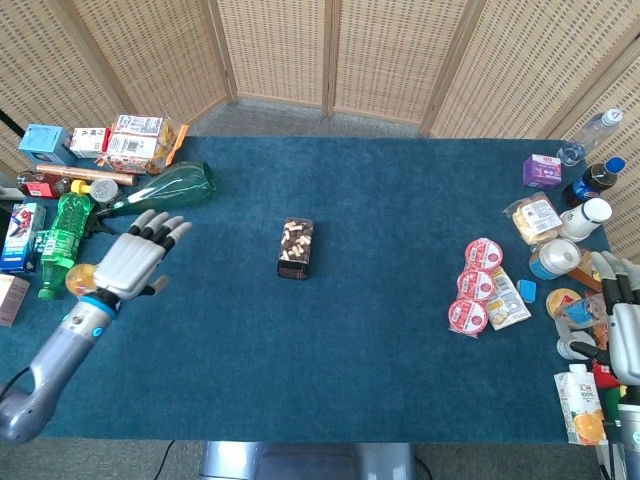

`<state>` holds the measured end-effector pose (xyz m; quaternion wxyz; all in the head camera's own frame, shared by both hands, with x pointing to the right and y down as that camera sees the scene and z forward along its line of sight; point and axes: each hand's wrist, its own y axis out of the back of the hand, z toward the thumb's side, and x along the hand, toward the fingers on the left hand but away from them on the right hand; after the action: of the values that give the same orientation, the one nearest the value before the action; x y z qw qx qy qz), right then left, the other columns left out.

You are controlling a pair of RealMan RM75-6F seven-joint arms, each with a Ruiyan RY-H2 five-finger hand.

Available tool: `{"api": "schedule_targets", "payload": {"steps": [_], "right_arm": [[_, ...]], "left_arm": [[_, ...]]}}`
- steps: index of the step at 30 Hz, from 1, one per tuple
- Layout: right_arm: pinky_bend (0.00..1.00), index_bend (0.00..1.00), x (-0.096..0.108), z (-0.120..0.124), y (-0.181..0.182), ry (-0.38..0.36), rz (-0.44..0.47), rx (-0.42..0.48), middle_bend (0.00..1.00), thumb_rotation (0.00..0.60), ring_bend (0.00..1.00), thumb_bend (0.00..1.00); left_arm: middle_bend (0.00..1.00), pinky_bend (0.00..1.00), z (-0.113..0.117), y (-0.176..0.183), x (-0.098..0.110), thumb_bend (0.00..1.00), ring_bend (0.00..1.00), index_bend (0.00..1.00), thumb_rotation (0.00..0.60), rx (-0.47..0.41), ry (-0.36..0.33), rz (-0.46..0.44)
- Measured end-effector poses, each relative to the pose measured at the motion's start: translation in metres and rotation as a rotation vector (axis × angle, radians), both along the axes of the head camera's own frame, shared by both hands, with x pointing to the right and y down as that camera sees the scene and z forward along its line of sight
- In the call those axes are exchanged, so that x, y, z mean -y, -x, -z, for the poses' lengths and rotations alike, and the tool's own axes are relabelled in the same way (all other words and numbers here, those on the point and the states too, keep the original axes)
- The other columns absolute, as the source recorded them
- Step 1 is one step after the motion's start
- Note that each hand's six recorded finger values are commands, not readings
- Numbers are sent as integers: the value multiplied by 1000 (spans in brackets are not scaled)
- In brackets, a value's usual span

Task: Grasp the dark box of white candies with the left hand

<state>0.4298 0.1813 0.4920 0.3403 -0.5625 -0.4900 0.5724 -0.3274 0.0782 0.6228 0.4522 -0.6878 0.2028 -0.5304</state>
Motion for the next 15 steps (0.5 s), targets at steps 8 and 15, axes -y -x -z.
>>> {"api": "schedule_targets", "payload": {"steps": [8, 15], "right_arm": [[0, 0, -4, 4, -4, 0, -11, 0, 0, 510, 0, 324], [0, 0, -5, 6, -6, -1, -14, 8, 0, 508, 0, 322]], "left_arm": [[0, 0, -36, -57, 13, 316, 0, 0, 600, -28, -62, -86], [0, 0, -53, -108, 18, 301, 0, 0, 600, -56, -78, -154]]}}
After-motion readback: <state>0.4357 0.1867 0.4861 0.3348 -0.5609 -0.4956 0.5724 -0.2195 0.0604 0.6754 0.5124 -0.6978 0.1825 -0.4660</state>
